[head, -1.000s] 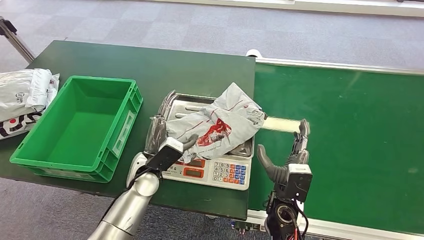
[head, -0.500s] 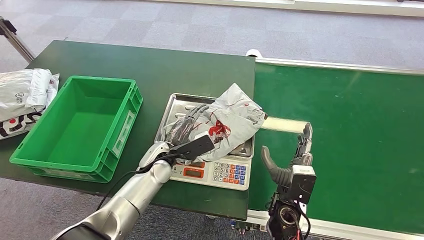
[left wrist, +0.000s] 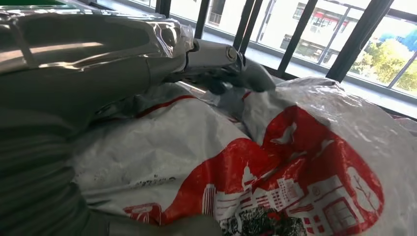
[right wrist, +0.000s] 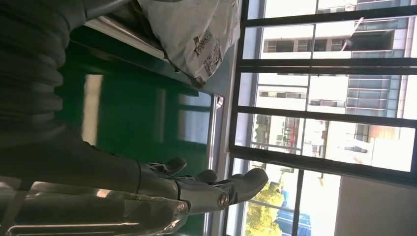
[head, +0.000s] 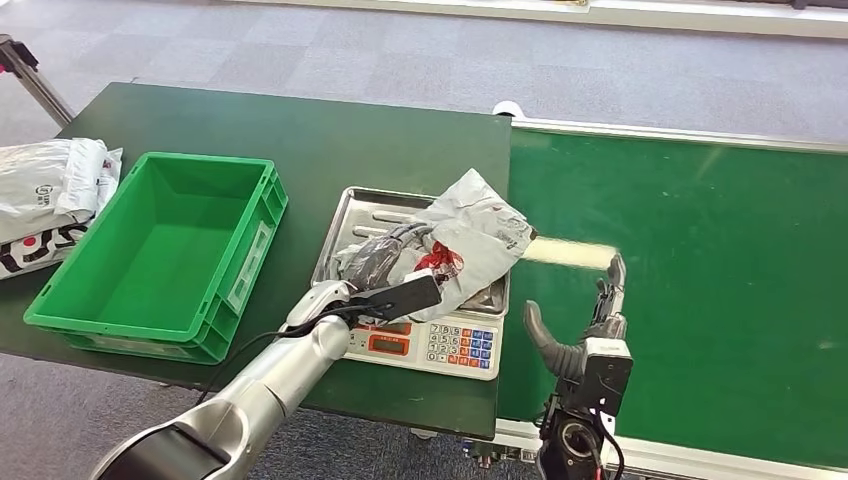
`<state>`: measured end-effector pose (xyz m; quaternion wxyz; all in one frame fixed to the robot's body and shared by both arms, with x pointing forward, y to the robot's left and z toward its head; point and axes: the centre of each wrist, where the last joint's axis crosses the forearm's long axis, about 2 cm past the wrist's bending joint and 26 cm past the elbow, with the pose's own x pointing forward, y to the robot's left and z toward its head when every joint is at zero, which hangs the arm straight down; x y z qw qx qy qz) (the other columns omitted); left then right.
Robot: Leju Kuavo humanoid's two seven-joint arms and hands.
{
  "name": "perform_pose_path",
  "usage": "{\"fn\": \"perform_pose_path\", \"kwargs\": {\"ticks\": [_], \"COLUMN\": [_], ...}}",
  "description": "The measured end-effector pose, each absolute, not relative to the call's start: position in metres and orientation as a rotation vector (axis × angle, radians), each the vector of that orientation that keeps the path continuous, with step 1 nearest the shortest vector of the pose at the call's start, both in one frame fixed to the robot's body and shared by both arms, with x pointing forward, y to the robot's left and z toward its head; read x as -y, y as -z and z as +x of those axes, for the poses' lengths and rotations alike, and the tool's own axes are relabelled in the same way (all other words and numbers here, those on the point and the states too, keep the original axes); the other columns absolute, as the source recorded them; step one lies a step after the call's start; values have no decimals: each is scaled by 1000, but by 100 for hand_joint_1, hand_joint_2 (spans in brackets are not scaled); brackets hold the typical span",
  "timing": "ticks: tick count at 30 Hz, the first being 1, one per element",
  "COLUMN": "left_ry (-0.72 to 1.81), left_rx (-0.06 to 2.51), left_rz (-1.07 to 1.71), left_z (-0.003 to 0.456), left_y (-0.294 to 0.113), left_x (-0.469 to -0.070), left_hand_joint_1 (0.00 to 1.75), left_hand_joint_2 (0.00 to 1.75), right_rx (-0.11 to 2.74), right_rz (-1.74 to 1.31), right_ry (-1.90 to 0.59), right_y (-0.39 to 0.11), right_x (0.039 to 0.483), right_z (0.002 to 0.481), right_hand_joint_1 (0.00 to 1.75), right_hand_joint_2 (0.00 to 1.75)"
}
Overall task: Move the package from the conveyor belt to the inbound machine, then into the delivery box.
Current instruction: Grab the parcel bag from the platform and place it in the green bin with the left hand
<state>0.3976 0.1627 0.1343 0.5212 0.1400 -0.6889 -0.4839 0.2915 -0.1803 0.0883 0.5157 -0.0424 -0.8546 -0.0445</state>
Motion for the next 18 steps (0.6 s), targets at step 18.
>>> {"fn": "perform_pose_path", "kwargs": {"ticks": [18], "left_ry": [792], "left_rx": [2241], "left_rz": [135], "left_z": [362], "left_y": [-163], "left_x": [-144], "left_hand_joint_1": [175], "left_hand_joint_2": [175], "right_rx": [2023], "right_rz": [-104], "right_ry": [114], "right_y": [-80], "right_x": [183], "right_z": [283], "right_hand_joint_1": [0], "right_hand_joint_2": [175]}}
